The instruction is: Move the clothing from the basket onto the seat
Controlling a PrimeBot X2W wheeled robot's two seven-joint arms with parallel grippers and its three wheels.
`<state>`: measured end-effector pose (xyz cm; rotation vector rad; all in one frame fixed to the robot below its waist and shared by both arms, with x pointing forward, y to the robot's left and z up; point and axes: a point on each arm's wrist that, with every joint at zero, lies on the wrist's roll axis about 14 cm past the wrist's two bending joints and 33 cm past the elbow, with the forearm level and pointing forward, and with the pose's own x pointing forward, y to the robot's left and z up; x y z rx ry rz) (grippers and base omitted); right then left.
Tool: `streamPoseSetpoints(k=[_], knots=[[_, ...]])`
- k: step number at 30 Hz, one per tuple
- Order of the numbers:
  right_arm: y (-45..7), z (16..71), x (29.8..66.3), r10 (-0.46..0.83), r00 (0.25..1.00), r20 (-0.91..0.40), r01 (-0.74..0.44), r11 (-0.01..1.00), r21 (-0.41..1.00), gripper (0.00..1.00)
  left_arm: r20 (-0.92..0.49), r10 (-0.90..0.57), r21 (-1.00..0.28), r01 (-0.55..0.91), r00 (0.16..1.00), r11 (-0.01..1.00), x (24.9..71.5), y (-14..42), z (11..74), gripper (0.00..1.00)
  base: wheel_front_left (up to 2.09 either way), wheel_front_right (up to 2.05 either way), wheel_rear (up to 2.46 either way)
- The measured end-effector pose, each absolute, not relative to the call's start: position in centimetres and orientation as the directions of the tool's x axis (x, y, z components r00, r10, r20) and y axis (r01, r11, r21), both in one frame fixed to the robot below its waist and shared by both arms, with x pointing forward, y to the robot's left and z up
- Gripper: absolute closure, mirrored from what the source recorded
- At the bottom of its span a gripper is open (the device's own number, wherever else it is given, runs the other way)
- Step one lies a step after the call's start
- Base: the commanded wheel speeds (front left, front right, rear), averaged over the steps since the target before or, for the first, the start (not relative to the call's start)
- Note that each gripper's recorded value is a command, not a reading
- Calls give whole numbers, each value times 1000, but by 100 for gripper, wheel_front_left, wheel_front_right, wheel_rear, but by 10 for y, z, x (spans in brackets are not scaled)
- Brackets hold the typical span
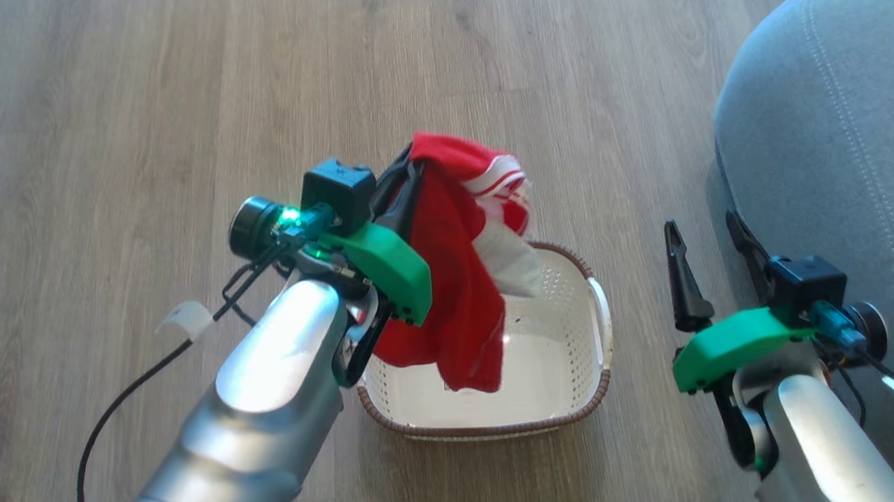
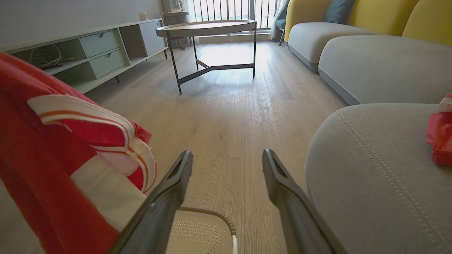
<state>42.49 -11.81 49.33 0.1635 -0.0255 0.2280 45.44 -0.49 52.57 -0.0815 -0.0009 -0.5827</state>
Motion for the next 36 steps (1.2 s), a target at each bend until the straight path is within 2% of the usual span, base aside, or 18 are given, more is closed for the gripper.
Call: streamPoseSetpoints(k=[15, 27, 33, 36], knots=[[-121, 496, 413, 214, 976, 47, -219, 963, 158, 0, 286, -564, -24, 594, 775, 804, 450, -20, 627, 100, 0, 0, 0], [-116, 491, 411, 230, 973, 35, -232, 958, 170, 0, 312, -576, -18, 610, 756, 792, 449, -27, 641, 100, 0, 0, 0], [-93, 513, 411, 292, 951, 105, -307, 936, 173, 0, 310, -578, -18, 612, 755, 791, 450, -29, 641, 100, 0, 0, 0], [-70, 542, 412, 356, 914, 193, -386, 909, 153, 0, 313, -582, -16, 617, 750, 787, 450, -30, 642, 100, 0, 0, 0]])
